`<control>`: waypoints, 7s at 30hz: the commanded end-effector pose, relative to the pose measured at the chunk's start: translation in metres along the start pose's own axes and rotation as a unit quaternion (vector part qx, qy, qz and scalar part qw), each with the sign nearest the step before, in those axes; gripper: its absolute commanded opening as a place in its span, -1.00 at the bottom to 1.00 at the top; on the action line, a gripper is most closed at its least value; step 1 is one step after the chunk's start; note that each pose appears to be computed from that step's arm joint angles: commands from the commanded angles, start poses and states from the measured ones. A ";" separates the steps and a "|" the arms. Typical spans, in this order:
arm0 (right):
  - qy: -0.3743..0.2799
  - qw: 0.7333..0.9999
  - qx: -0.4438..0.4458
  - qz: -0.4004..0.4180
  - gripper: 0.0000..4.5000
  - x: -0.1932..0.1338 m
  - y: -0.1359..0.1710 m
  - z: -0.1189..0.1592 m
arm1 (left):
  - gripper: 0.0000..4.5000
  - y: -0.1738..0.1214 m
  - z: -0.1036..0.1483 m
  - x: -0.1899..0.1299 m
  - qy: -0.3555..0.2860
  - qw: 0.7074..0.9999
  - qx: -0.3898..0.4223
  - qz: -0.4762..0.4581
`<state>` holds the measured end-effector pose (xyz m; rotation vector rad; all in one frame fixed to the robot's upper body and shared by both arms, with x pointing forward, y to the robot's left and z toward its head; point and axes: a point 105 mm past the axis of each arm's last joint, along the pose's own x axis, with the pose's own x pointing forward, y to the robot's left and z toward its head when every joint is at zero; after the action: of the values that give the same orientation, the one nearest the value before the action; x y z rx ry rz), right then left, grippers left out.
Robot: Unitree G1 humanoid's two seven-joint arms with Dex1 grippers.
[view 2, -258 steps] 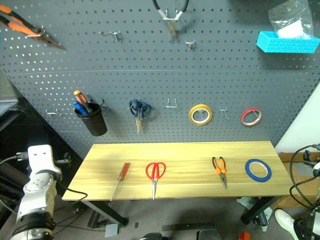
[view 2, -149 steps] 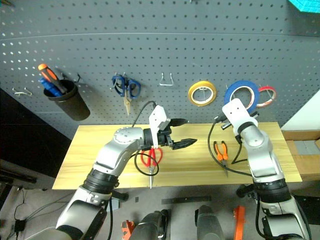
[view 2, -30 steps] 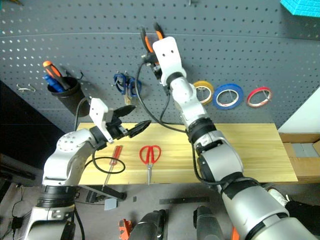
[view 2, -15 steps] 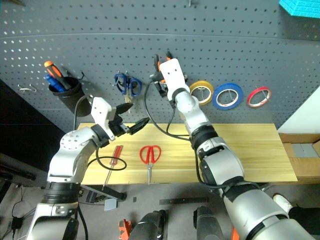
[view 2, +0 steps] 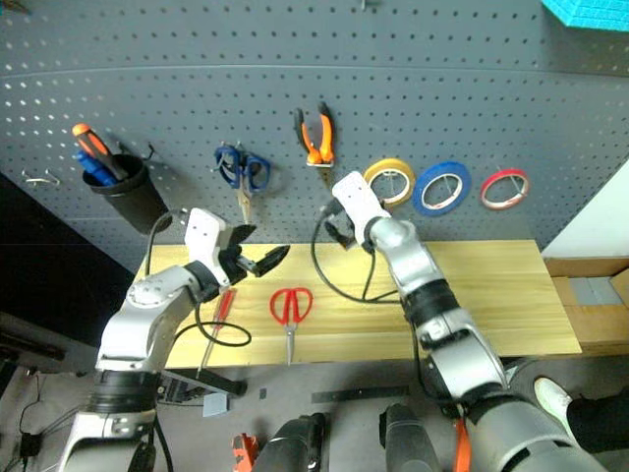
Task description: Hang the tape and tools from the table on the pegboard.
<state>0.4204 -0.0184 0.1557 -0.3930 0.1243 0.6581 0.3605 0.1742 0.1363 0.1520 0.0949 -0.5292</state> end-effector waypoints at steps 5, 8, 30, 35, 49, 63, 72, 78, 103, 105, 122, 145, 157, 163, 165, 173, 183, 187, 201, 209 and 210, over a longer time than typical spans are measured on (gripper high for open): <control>-0.025 0.979 0.032 0.200 0.99 -0.067 0.068 0.022 | 1.00 -0.013 -0.064 -0.011 0.175 0.978 -0.076 0.086; 0.002 0.968 0.023 0.251 0.99 -0.085 0.086 0.010 | 1.00 -0.025 -0.089 -0.014 0.234 0.963 -0.086 0.103; 0.031 0.966 0.014 0.255 0.99 -0.095 0.091 0.001 | 1.00 -0.052 -0.158 -0.001 0.356 0.889 -0.221 0.183; 0.034 0.968 0.009 0.248 1.00 -0.096 0.088 0.001 | 0.60 -0.054 -0.161 0.002 0.350 0.888 -0.237 0.183; 0.033 0.973 0.003 0.230 1.00 -0.097 0.080 0.003 | -0.99 -0.041 -0.164 -0.001 0.322 0.889 -0.270 0.180; -0.028 0.986 -0.004 0.162 1.00 -0.100 0.051 0.028 | -0.99 -0.012 -0.104 -0.021 0.176 0.967 -0.078 0.165; -0.104 0.978 -0.065 0.170 1.00 -0.111 0.053 0.054 | -0.99 0.006 -0.043 -0.053 0.019 0.975 0.098 0.201; -0.129 0.974 -0.072 0.172 1.00 -0.114 0.043 0.065 | -0.99 0.013 -0.002 -0.067 -0.059 0.961 0.147 0.227; -0.116 0.982 -0.071 0.129 1.00 -0.103 0.018 0.063 | -0.99 0.049 0.064 -0.018 -0.124 0.954 0.154 0.225; -0.118 0.982 -0.071 0.130 1.00 -0.103 0.019 0.064 | -0.99 0.047 0.061 -0.014 -0.121 0.957 0.152 0.217; -0.116 0.982 -0.069 0.130 1.00 -0.106 0.019 0.063 | -0.99 0.026 0.083 -0.040 -0.196 0.938 0.170 0.229; -0.130 0.979 -0.071 0.144 1.00 -0.107 0.024 0.070 | -0.99 0.041 0.056 -0.036 -0.133 0.951 0.147 0.238; -0.169 0.970 -0.070 0.157 1.00 -0.111 0.034 0.090 | -0.99 0.042 0.043 -0.016 -0.104 0.962 0.132 0.216; -0.183 0.968 -0.070 0.157 1.00 -0.110 0.037 0.096 | -0.86 0.045 0.050 -0.010 -0.114 0.961 0.130 0.217; -0.187 0.967 -0.069 0.156 1.00 -0.110 0.037 0.099 | -0.61 0.046 0.051 -0.009 -0.116 0.961 0.128 0.218; -0.175 0.969 -0.055 0.165 1.00 -0.106 0.046 0.092 | 0.58 0.045 -0.009 -0.017 -0.008 0.973 0.072 0.220; -0.033 0.981 0.063 0.181 1.00 -0.090 0.086 0.045 | 0.88 0.065 -0.141 -0.091 0.281 0.921 -0.109 0.247; 0.000 0.980 0.071 0.186 1.00 -0.083 0.104 0.037 | 0.88 0.073 -0.153 -0.098 0.305 0.907 -0.163 0.242; 0.011 0.981 0.043 0.187 1.00 -0.069 0.117 0.045 | 0.88 0.086 -0.153 -0.065 0.324 0.908 -0.155 0.217; 0.006 0.979 0.051 0.199 1.00 -0.068 0.115 0.052 | -0.14 0.092 -0.163 -0.076 0.332 0.894 -0.175 0.246; 0.004 0.978 0.051 0.201 1.00 -0.068 0.114 0.053 | -0.29 0.092 -0.162 -0.076 0.325 0.895 -0.176 0.248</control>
<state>0.2987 0.0422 0.1714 -0.2937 0.2904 1.0124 0.3419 0.3120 0.0044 0.0045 0.7630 0.0490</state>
